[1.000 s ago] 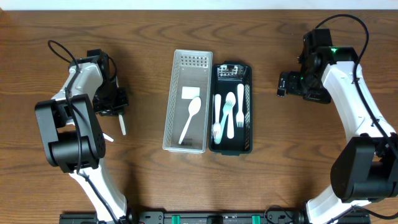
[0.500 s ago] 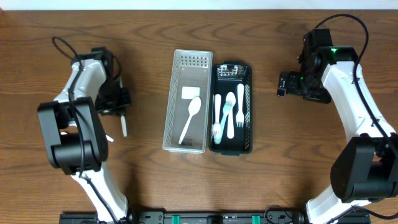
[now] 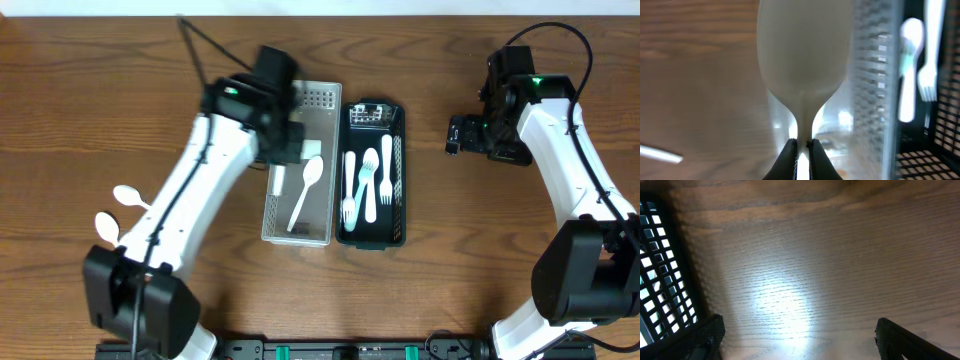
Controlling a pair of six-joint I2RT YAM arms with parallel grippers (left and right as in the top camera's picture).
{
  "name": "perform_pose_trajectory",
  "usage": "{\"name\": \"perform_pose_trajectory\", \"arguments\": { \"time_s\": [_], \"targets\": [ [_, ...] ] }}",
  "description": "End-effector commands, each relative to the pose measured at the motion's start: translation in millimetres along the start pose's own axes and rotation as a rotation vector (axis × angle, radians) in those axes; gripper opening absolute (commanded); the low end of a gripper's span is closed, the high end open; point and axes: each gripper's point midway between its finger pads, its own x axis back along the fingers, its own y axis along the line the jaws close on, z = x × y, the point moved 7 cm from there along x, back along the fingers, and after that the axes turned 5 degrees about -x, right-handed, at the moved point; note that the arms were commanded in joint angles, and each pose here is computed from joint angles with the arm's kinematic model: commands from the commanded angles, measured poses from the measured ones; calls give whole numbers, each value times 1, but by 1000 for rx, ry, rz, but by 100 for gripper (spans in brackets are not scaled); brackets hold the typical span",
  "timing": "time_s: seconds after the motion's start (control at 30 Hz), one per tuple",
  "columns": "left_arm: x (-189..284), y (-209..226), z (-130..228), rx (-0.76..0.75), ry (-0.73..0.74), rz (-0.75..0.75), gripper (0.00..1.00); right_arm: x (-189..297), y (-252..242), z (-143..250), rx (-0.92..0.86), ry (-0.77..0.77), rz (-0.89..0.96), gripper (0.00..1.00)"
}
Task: Pack container
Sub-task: 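Place the second spoon into the white basket and release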
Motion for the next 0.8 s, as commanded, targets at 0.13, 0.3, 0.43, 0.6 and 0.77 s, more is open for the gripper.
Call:
{"name": "perform_pose_trajectory", "arguments": {
  "time_s": [0.13, 0.3, 0.43, 0.6, 0.77],
  "targets": [
    [-44, -19, -2, -6, 81, -7, 6, -4, 2, 3, 26, 19, 3, 99],
    [-69, -18, -1, -2, 141, -20, 30, -4, 2, 3, 26, 20, 3, 99],
    [-69, -17, -2, -10, 138, -27, 48, -4, 2, 3, 26, 20, 3, 99],
    [-30, -6, -11, -15, 41, -109, 48, -4, 2, 3, 26, 20, 3, 99],
    [35, 35, -11, 113, -135, -187, 49, -4, 2, 3, 29, 20, 4, 99]
  ]
}}
